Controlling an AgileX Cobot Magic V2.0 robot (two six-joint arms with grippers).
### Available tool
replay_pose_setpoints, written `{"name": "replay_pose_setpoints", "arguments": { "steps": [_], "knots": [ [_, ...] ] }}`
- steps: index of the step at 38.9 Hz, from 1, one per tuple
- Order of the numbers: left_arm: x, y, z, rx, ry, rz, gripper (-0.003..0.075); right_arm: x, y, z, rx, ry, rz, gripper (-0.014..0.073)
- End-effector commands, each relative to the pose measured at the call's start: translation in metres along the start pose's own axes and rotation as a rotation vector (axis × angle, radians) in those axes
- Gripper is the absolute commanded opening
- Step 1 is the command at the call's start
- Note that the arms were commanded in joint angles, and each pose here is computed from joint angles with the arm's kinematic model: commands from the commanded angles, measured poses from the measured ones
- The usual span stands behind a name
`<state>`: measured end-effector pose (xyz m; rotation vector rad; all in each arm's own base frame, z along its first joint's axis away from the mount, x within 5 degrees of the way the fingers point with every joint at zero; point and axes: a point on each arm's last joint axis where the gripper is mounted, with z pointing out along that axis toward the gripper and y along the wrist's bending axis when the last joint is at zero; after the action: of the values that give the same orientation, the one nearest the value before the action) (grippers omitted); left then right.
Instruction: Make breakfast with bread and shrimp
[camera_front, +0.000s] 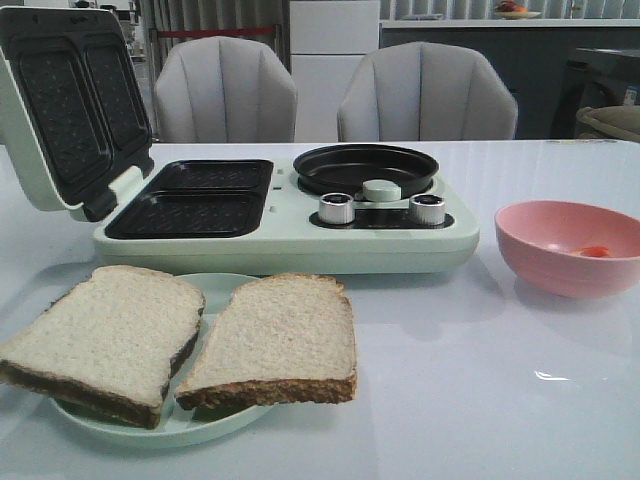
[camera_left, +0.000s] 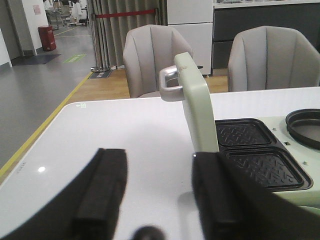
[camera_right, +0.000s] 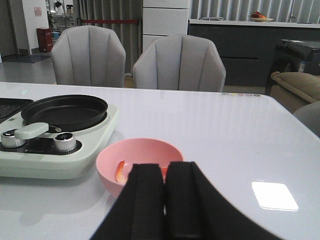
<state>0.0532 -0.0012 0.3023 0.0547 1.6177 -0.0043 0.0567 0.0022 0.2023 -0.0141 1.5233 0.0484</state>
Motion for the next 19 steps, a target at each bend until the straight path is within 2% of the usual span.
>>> {"name": "replay_pose_setpoints", "arguments": {
  "steps": [1,19],
  "knots": [
    [-0.0181,0.0002,-0.0004,0.0,-0.104,0.001,0.0564,-0.0097,0.0002,-0.002,0.001,-0.101,-0.012,0.0153],
    [-0.0199,-0.0001,-0.0006,0.003,-0.124,-0.007,0.0475,-0.0097,0.0002,-0.002,0.001,-0.101,-0.012,0.0153]
  ]
}}
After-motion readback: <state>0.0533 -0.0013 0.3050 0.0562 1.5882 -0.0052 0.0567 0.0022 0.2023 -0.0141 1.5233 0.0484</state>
